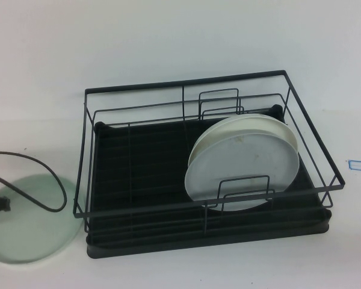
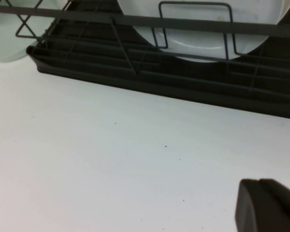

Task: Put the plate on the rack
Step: Pick up the plate from the table, then hand over the plate

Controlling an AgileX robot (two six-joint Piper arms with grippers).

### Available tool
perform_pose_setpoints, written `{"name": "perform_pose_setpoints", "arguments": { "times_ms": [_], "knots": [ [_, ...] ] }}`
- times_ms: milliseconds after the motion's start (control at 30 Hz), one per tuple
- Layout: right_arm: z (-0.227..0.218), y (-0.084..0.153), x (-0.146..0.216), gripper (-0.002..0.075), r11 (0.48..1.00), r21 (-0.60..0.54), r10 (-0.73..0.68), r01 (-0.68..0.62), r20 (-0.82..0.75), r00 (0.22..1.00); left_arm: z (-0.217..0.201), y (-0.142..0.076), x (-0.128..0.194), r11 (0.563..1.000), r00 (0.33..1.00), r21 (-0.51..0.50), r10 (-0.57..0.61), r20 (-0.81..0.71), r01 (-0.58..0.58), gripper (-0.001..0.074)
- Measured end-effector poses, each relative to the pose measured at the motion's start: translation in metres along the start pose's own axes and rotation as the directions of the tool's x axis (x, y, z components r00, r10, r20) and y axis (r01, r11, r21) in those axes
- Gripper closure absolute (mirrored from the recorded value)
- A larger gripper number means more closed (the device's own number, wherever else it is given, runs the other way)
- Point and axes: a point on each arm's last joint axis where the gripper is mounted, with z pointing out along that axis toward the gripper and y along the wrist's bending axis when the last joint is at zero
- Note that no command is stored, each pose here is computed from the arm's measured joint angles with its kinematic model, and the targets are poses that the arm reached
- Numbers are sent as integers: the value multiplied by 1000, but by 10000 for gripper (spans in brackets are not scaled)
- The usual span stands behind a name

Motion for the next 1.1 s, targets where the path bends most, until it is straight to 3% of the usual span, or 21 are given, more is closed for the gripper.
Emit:
{"name": "perform_pose_setpoints", "arguments": {
  "times_ms": [333,567,833,1000,1100],
  "knots": [
    [0,1,0,708,1000,-9,4,-4,0,1000,-72,-2,-17,999,976,-18,29,217,-26,731],
    [0,0,-1,708,1000,0,4,-4,11,1000,-130,-4,-22,999,913,-36,40,405,-28,731],
    [0,0,-4,708,1000,-3,23,-23,44,999,-174,-10,-17,1000,850,31,-18,527,1,731],
    [-2,12,-16,708,981,-154,139,-114,161,977,-213,-36,-11,982,758,102,56,650,-159,731],
    [-7,23,-28,708,963,-269,109,-30,285,952,-230,-63,-5,942,701,178,78,709,-285,731]
  ]
}}
